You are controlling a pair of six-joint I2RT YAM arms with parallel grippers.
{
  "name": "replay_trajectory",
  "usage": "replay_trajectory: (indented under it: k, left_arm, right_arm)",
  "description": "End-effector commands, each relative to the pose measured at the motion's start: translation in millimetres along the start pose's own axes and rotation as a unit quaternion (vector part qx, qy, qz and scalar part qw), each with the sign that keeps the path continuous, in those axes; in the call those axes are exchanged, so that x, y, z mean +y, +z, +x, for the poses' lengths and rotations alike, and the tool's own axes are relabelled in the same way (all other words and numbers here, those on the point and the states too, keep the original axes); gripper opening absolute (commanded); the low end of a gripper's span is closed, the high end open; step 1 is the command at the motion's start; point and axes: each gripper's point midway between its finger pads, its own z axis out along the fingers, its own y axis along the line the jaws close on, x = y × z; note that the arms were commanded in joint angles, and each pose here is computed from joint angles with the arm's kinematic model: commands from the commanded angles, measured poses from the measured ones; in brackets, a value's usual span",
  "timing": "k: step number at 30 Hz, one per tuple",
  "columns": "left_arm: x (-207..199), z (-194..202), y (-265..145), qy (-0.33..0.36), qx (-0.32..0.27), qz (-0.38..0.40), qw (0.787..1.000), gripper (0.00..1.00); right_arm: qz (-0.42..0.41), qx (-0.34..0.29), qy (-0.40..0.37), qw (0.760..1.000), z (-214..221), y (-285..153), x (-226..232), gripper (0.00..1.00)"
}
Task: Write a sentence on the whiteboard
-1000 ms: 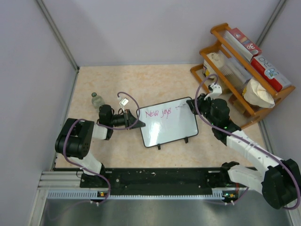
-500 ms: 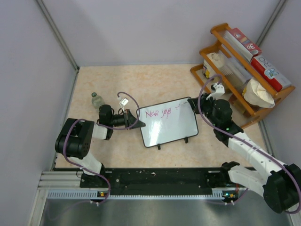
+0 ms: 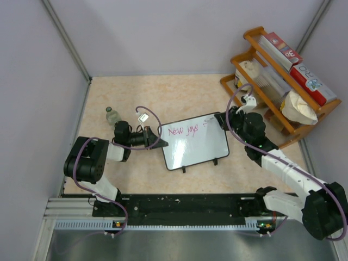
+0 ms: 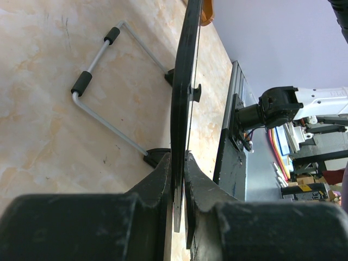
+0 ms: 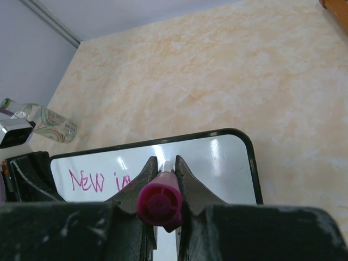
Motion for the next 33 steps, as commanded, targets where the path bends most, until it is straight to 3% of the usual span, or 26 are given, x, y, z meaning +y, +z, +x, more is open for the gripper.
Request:
replay_trajectory:
  k: [1,33]
  left_arm:
    - [2.9,1.5,-0.1,0.002,-0.003,-0.001,1.000,0.00]
    - [2.8,2.0,-0.3,0.002,-0.004,-0.002,1.000,0.00]
  right_arm:
    - [-0.014,-0.034,0.001,0.999,-24.8,4.8,9.2,0.00]
    - [0.008,0.017,-0.003,1.000,24.5,-13.3,-15.7,0.00]
